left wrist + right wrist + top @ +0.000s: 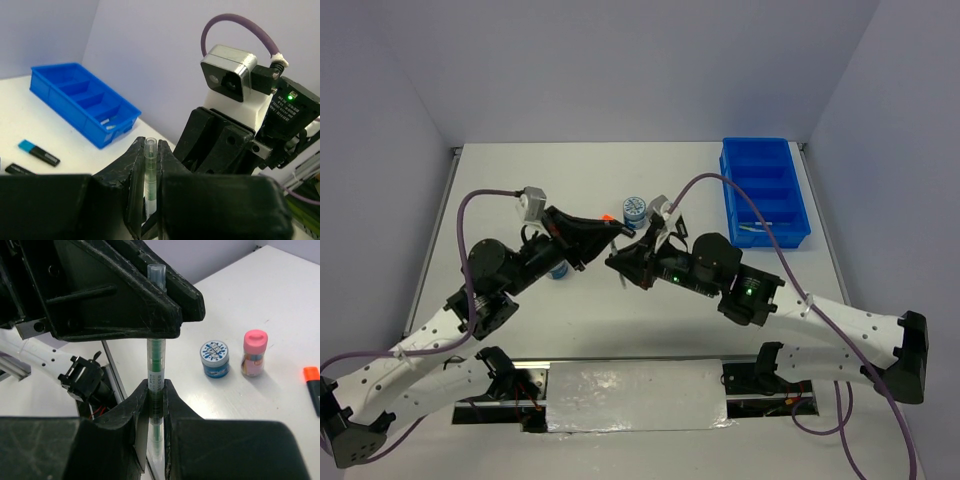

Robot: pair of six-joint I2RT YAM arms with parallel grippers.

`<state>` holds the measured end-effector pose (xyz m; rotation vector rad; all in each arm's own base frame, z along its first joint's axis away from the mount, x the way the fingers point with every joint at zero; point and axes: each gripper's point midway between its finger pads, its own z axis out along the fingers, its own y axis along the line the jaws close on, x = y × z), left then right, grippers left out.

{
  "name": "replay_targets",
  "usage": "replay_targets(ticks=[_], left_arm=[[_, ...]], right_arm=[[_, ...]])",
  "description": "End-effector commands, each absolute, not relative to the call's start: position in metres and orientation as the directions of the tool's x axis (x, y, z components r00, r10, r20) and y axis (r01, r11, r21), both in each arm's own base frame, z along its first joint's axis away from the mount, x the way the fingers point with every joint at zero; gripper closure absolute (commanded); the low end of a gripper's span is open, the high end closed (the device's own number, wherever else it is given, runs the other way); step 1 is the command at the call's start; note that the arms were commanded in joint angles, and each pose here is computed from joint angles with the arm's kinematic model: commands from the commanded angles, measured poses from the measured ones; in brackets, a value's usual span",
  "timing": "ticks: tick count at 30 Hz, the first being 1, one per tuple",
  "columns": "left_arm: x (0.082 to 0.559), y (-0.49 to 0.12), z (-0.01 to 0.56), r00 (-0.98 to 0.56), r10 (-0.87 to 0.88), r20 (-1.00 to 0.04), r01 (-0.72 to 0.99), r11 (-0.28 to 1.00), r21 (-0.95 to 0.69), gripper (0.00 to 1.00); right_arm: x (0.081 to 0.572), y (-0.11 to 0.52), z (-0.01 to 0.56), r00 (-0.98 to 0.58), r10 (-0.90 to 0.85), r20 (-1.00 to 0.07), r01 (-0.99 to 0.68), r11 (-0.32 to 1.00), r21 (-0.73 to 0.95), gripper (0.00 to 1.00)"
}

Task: Sort the stationery into containers
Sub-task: Close the pen cap on the pen.

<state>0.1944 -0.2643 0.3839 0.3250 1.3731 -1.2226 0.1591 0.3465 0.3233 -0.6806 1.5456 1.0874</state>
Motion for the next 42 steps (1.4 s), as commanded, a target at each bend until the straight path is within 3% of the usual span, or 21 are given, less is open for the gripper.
replay_targets(ticks=[1,13,21,24,25,29,30,35,39,40,42], left_arm=[[0.186,-0.273,0.37,-0.322,-0.456,-0.83,0.794,0.347,-0.499,1.0],[0.168,-0.289,0.295,-0.461,-0.365,-0.809,0.766,0.297,-0.57,1.0],[0.145,-0.302,0.249,-0.534,-0.291,-0.794,0.753,0.265,-0.603,1.0],[0.15,-0.298,0.253,-0.514,-0.3,-0.804,0.747,0.303,-0.591,1.0],[0.158,-0.292,0.244,-0.518,-0.28,-0.808,0.715,0.376,-0.589,1.0],[0.178,-0.275,0.308,-0.391,-0.302,-0.869,0.713,0.498,-0.494,1.0],[0.181,-0.275,0.318,-0.35,-0.279,-0.894,0.734,0.512,-0.447,1.0],[0.186,-0.282,0.371,-0.266,-0.267,-0.926,0.782,0.502,-0.369,0.99],[0.201,-0.277,0.374,-0.259,-0.29,-0.921,0.729,0.567,-0.384,0.71],[0.205,-0.271,0.382,-0.25,-0.319,-0.914,0.702,0.59,-0.398,0.57],[0.223,-0.252,0.39,-0.233,-0.369,-0.9,0.593,0.679,-0.432,0.44]], right_arm=[[0.164,0.349,0.41,-0.124,0.262,-0.957,-0.896,0.385,0.222,1.0],[0.196,0.34,0.53,0.028,0.409,-0.912,-0.894,0.418,0.161,1.0],[0.206,0.36,0.569,0.053,0.405,-0.913,-0.905,0.407,0.128,1.0],[0.211,0.372,0.538,0.018,0.361,-0.932,-0.908,0.397,0.136,1.0],[0.208,0.369,0.532,0.009,0.358,-0.934,-0.909,0.393,0.142,1.0],[0.2,0.377,0.456,-0.11,0.277,-0.954,-0.914,0.35,0.207,1.0],[0.194,0.383,0.425,-0.146,0.233,-0.961,-0.922,0.321,0.218,1.0],[0.189,0.382,0.381,-0.216,0.192,-0.957,-0.91,0.316,0.269,1.0],[0.195,0.372,0.361,-0.249,0.178,-0.952,-0.879,0.371,0.3,1.0],[0.204,0.368,0.354,-0.273,0.183,-0.944,-0.854,0.406,0.325,1.0],[0.212,0.365,0.334,-0.316,0.179,-0.932,-0.827,0.429,0.363,1.0]])
